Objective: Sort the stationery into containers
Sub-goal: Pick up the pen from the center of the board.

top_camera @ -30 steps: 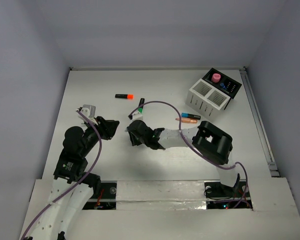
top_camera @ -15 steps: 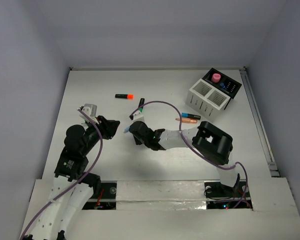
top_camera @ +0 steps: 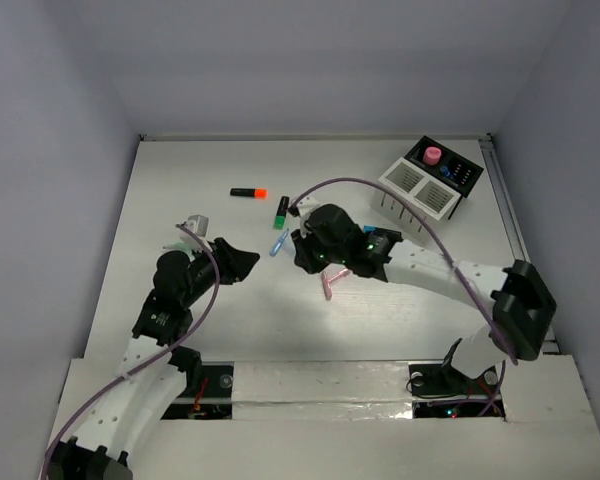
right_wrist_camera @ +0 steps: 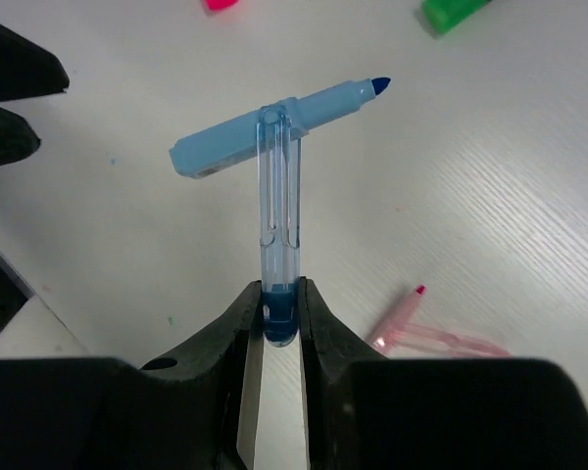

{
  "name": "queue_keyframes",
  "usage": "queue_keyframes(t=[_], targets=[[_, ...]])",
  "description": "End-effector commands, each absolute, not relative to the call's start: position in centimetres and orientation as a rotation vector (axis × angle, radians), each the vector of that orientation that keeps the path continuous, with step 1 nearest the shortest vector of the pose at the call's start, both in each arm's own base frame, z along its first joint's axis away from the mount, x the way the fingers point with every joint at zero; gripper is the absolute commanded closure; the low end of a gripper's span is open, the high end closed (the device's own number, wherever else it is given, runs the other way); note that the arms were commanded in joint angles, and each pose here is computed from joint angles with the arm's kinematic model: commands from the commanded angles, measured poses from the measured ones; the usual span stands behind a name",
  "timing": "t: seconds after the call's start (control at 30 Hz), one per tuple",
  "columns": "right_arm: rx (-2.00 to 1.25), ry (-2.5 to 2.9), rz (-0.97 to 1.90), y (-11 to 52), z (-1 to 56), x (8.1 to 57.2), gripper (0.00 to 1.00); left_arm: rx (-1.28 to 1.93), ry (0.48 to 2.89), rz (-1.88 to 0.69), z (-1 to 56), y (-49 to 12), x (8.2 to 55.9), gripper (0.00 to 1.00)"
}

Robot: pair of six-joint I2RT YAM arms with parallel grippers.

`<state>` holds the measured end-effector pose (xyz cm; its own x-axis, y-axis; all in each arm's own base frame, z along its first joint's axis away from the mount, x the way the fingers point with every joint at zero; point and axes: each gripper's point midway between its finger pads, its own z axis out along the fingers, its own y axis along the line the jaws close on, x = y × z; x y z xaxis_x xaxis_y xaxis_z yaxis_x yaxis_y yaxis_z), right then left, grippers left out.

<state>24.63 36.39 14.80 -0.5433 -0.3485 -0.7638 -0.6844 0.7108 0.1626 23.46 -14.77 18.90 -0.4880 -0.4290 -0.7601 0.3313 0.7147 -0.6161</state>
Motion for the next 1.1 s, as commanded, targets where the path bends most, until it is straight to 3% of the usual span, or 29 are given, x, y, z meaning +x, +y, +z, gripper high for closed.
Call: queue_keyframes(t=[0.0, 0.3, 0.7, 1.07], targets=[[-0.971, 2.273, 0.706, 33.9, 15.4, 20.8, 1.0, -0.036, 1.76, -1.045, 21.0, -16.7, 23.3, 0.58], [-0.964, 2.279, 0.874, 32.0, 17.7, 19.8, 1.0, 0.146, 1.694, -1.17, 21.2, -21.9, 20.9, 0.46], [-0.94, 2.301, 0.893, 32.0, 17.3, 20.6, 1.0, 0.126, 1.769, -0.916, 19.5, -23.1, 22.5, 0.5], [-0.95, 2.3, 0.919, 32.3, 17.3, 20.4, 1.0, 0.21, 1.782, -0.931, 19.5, -25.4, 21.9, 0.49]])
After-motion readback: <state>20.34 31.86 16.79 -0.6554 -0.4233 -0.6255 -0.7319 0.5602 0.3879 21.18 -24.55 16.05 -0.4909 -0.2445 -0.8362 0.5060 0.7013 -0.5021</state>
